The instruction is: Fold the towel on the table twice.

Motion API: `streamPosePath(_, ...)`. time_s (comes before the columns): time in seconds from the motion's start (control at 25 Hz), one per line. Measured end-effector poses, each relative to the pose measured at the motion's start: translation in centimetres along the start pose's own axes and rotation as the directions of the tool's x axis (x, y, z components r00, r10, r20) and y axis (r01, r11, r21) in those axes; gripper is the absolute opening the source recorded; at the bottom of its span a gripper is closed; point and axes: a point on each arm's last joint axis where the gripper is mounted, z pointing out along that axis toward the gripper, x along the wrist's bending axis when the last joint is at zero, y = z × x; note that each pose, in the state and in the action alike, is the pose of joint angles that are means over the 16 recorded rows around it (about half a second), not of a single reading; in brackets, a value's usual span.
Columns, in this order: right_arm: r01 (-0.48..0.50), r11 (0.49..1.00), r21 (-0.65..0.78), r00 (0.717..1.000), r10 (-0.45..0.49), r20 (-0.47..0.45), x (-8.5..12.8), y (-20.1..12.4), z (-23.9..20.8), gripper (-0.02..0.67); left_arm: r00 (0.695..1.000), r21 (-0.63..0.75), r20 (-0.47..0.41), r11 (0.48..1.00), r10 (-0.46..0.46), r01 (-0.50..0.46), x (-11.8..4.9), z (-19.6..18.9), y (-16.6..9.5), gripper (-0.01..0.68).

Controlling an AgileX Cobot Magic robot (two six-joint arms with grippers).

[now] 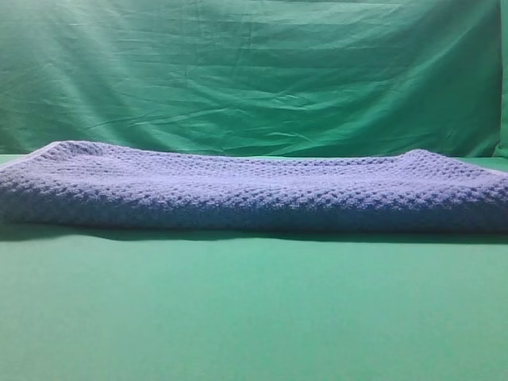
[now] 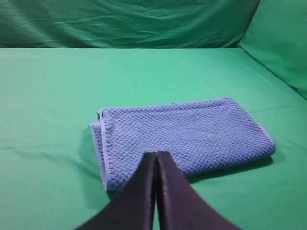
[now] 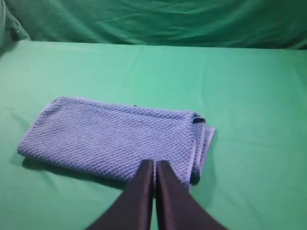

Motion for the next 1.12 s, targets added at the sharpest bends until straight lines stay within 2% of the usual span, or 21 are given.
streamPosePath(0.2, 0.039, 0.994, -0.101, 0.999, -0.038, 0.007, 0.2, -2.5, -1.3, 0.000, 0.999, -0.035, -0.014, 0.999, 0.033, -0.033, 0.0, -1.5, -2.3, 0.000)
streamPosePath(0.44, 0.074, 0.980, -0.186, 0.997, -0.071, 0.021, 0.1, -5.2, -1.3, 0.000, 0.998, -0.043, -0.040, 0.998, 0.048, -0.049, 0.6, -1.2, -4.5, 0.000)
streamPosePath(0.76, 0.096, 0.966, -0.241, 0.995, -0.088, 0.046, -0.6, -8.0, 1.6, 0.000, 0.995, -0.056, -0.089, 0.997, 0.045, -0.050, 2.0, 1.6, -6.7, 0.000)
streamPosePath(1.12, 0.101, 0.957, -0.272, 0.993, -0.082, 0.082, -1.6, -10.7, 5.9, 0.000, 0.982, -0.075, -0.169, 0.993, 0.081, -0.095, 3.8, 4.6, -9.4, 0.000)
